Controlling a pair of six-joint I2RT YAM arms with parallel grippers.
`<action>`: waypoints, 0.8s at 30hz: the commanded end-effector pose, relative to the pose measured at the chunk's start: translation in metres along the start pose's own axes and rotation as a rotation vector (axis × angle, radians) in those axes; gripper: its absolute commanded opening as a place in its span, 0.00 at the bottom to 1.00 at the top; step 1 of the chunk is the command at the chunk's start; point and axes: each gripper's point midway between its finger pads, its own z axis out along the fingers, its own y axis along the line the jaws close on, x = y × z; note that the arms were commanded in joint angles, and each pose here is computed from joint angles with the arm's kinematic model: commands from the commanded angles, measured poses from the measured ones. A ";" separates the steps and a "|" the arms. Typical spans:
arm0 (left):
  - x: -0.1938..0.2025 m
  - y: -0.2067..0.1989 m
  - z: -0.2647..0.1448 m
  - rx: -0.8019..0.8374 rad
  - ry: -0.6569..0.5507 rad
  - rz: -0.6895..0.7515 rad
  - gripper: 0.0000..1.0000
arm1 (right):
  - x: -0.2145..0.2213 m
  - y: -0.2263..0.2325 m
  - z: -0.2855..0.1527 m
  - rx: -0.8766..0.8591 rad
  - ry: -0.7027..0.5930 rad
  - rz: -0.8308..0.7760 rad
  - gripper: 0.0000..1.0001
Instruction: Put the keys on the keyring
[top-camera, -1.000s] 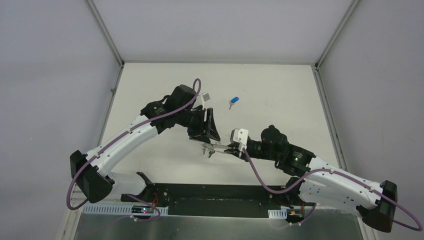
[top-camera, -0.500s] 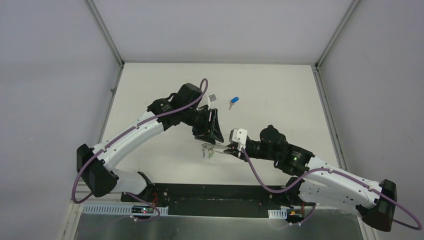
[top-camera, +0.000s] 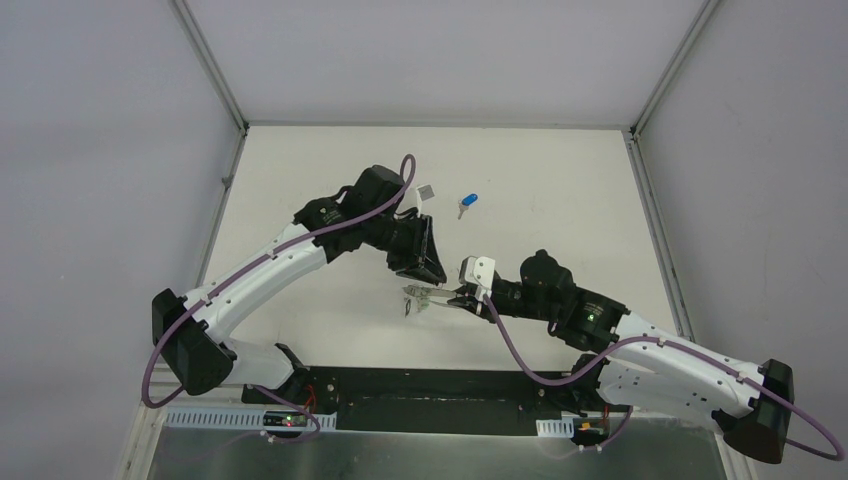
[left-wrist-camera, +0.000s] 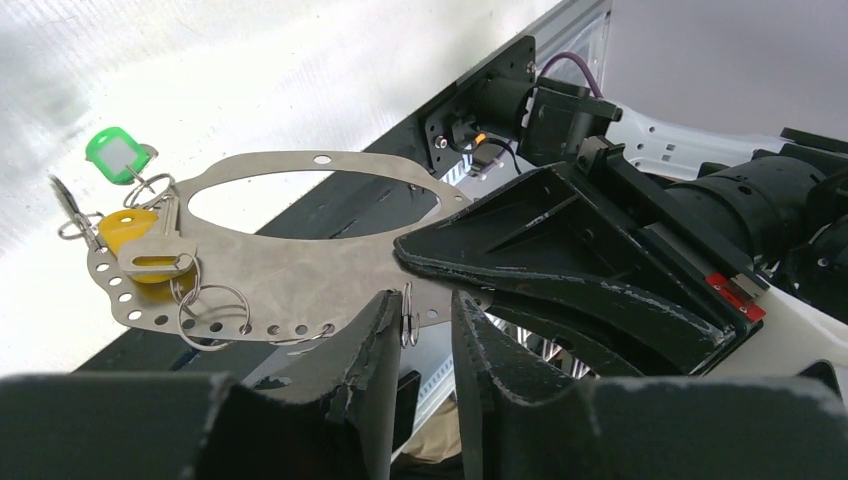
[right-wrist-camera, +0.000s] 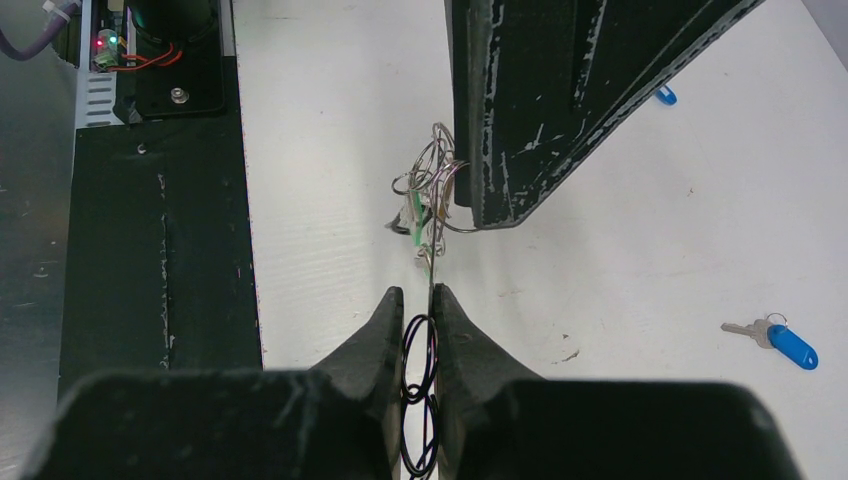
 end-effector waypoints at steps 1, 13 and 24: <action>-0.003 -0.014 -0.008 0.045 -0.043 0.035 0.23 | -0.033 -0.010 -0.004 0.042 -0.112 -0.020 0.00; -0.005 -0.012 -0.008 0.034 -0.053 0.071 0.00 | -0.035 -0.010 -0.005 0.043 -0.117 -0.018 0.00; -0.019 -0.023 -0.027 0.036 -0.139 0.290 0.00 | -0.068 -0.013 -0.021 0.059 -0.213 -0.036 0.67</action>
